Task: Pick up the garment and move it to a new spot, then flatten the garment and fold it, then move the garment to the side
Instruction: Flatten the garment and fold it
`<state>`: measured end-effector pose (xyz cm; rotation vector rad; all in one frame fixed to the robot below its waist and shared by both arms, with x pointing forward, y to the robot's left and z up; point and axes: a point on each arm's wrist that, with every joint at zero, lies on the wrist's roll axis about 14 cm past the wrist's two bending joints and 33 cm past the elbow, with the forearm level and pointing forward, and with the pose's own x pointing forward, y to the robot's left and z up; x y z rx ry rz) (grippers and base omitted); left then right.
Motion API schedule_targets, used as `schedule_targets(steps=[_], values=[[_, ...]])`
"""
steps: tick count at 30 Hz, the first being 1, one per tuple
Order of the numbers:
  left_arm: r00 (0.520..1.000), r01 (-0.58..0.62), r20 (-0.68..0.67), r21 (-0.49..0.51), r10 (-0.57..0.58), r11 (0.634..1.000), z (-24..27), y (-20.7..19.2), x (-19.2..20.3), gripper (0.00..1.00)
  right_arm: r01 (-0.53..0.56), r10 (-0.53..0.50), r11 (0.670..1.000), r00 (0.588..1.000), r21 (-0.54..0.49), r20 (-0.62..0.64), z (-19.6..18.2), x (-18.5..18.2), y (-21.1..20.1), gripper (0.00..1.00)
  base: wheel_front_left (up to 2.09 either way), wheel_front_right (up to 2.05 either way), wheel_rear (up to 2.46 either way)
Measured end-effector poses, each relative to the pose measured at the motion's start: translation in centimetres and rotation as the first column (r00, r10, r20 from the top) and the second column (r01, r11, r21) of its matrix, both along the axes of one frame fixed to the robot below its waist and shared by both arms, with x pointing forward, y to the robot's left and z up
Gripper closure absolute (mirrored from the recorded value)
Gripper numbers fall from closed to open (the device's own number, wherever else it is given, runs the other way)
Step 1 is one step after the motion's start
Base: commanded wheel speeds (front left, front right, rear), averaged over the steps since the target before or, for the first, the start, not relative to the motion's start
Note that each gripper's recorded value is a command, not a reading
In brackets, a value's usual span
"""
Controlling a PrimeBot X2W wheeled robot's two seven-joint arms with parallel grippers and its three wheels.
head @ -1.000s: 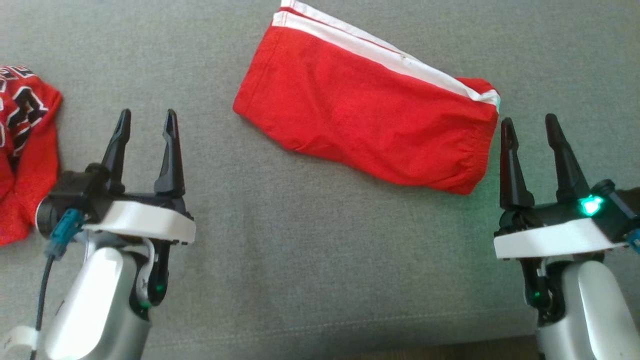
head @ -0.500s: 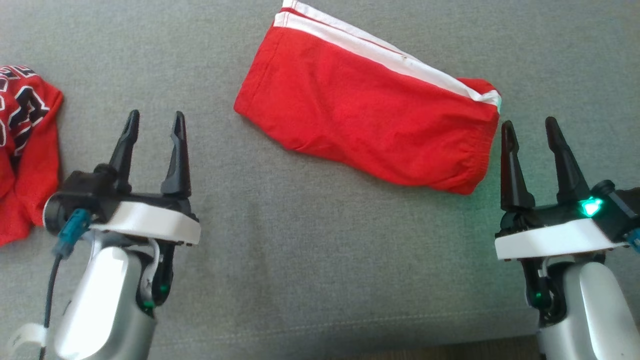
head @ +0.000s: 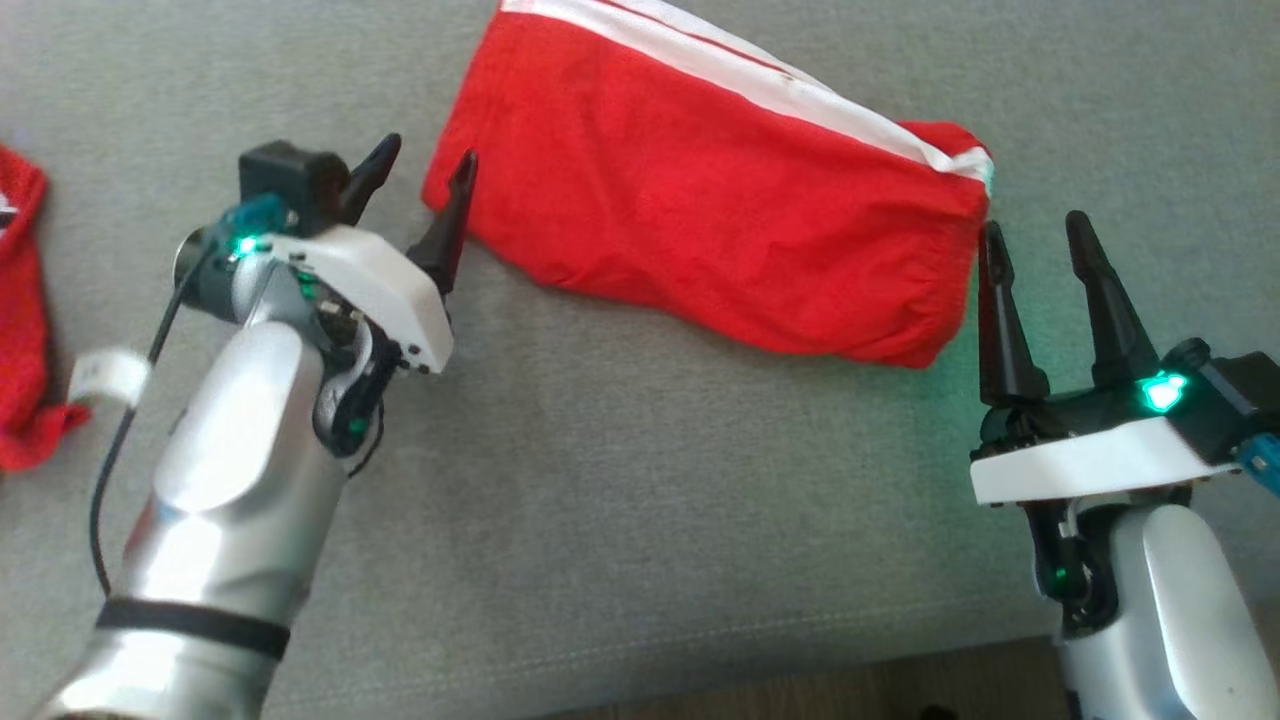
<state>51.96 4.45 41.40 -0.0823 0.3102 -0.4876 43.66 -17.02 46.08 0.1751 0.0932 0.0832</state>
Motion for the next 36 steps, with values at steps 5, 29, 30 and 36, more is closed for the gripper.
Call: schedule_targets(steps=[5, 29, 30, 36], values=[[0.988, 0.053, -0.152, 0.073, -0.041, 0.996, -3.7, -0.8, 0.3, 0.0, 0.028, -0.028, 1.0, 0.999, -0.001, -0.026, -0.8, -0.4, -1.0, 0.0, 0.0, 0.0, 0.0], [0.989, 0.01, -0.151, 0.066, 0.001, 0.998, -4.2, 0.7, -3.0, 1.0, 0.029, -0.028, 0.999, 0.999, 0.028, -0.038, -0.6, -1.2, -0.8, 0.0, 0.0, 0.0, 0.0], [0.989, -0.005, -0.148, 0.065, 0.015, 0.998, -4.2, 1.1, -3.6, 1.0, 0.026, -0.025, 0.999, 0.999, 0.025, -0.045, -0.6, -1.4, -0.7, 0.0, 0.0, 0.0, 0.0], [0.982, -0.101, -0.158, 0.016, 0.102, 0.995, -3.6, 3.0, -7.9, 1.0, -0.006, 0.008, 0.999, 0.998, 0.034, -0.063, -0.5, -2.2, 0.4, 0.0, 0.0, 0.0, 0.0]])
